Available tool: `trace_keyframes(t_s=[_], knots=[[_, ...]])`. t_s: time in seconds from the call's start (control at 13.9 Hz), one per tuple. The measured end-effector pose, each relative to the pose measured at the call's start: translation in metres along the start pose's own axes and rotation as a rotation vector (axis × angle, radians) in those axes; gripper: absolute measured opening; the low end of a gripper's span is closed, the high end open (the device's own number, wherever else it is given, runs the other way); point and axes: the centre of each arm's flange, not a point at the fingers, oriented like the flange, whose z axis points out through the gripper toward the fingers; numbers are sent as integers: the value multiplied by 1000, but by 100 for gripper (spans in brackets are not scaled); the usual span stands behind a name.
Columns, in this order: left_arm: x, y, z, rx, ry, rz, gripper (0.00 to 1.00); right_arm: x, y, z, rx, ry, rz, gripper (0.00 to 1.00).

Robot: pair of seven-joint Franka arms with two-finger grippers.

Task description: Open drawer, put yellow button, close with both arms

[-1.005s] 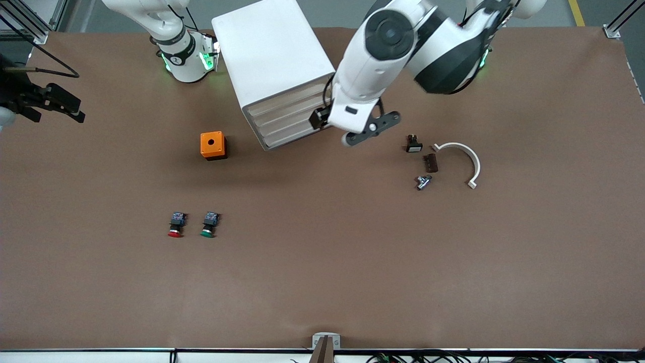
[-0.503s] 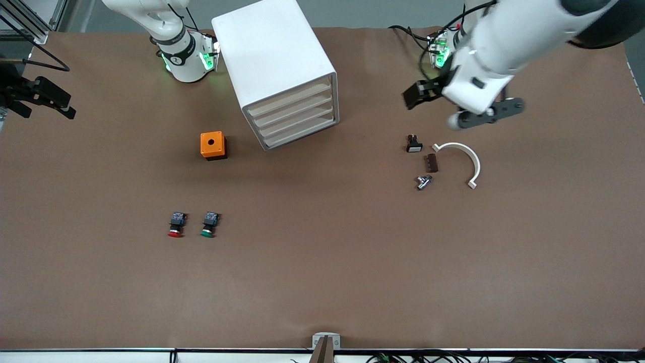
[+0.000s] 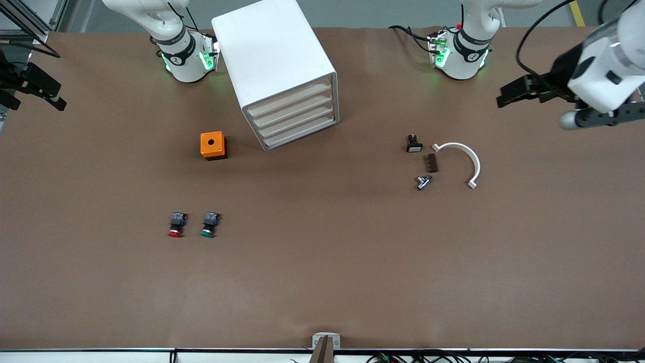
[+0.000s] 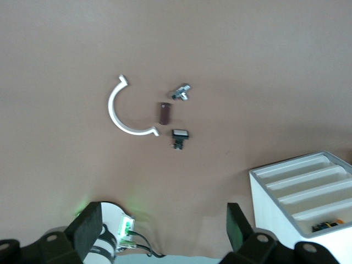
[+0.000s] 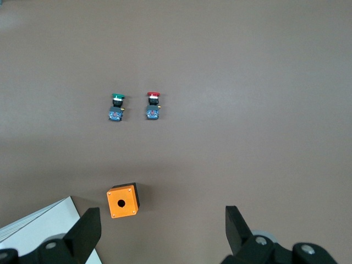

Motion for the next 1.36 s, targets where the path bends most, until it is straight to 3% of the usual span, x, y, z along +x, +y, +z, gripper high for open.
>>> trace_keyframes(t_s=[0.22, 0.72, 1.36], knots=[[9, -40, 3, 19, -10, 18, 100, -2, -3, 0, 0, -1, -6, 100], [9, -51, 28, 26, 43, 30, 100, -3, -2, 9, 0, -22, -4, 100], [5, -60, 30, 51, 246, 28, 100, -6, -4, 16, 0, -57, -8, 100]])
